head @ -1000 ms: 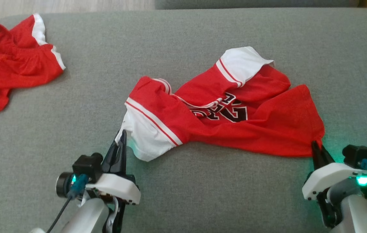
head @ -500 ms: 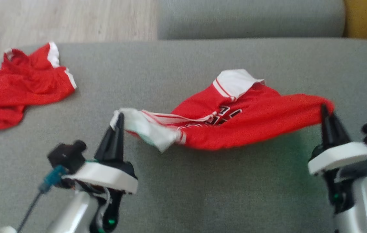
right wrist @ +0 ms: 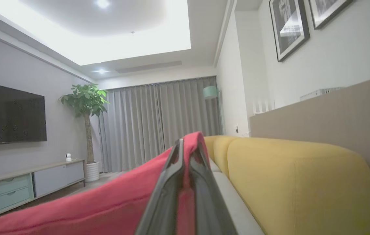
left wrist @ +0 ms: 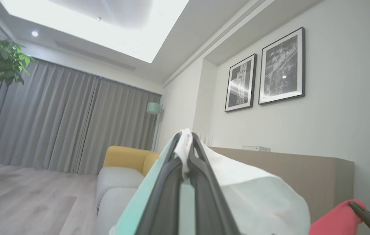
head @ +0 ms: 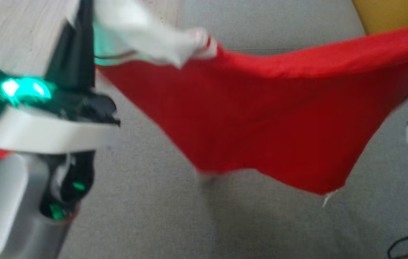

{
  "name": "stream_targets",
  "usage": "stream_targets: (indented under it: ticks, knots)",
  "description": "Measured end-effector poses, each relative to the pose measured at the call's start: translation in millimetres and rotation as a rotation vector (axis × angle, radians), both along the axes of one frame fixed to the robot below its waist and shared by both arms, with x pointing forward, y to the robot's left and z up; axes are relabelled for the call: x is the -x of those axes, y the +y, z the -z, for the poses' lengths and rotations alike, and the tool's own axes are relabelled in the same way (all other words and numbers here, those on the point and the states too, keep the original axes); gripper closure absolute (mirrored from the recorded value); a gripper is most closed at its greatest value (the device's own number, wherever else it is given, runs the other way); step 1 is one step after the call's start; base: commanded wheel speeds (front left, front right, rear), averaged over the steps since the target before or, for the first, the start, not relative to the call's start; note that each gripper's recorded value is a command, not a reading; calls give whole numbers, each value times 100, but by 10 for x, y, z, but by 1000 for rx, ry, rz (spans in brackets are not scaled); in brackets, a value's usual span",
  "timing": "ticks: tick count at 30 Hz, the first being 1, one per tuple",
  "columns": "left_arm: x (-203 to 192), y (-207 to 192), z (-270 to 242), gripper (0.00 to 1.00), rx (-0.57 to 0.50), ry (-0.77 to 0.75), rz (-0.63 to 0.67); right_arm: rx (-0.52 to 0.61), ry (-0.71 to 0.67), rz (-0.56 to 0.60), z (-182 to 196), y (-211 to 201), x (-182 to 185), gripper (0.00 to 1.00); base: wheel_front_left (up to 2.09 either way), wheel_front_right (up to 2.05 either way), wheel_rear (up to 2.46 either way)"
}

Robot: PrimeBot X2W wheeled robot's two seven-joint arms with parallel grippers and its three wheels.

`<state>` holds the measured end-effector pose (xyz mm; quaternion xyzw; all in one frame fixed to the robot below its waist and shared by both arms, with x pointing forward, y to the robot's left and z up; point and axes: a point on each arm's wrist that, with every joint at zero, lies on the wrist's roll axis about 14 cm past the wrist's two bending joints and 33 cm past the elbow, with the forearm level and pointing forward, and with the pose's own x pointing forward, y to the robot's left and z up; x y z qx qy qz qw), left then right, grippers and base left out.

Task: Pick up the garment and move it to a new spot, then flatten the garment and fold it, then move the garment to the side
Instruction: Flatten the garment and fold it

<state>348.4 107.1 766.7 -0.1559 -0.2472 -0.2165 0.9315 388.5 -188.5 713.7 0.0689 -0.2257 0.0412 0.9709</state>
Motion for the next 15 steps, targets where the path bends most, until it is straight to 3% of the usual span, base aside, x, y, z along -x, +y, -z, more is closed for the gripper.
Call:
stream_targets:
  ticks: [8,15]
  knots:
    - [-42,-153,-505,100,-92,-99,30,59,-40,25,-377,9,39,100,0,0,0]
    - [-779,-221,-225,100,-171,44,18,105,120,-21,-58,168,-592,100,0,0,0]
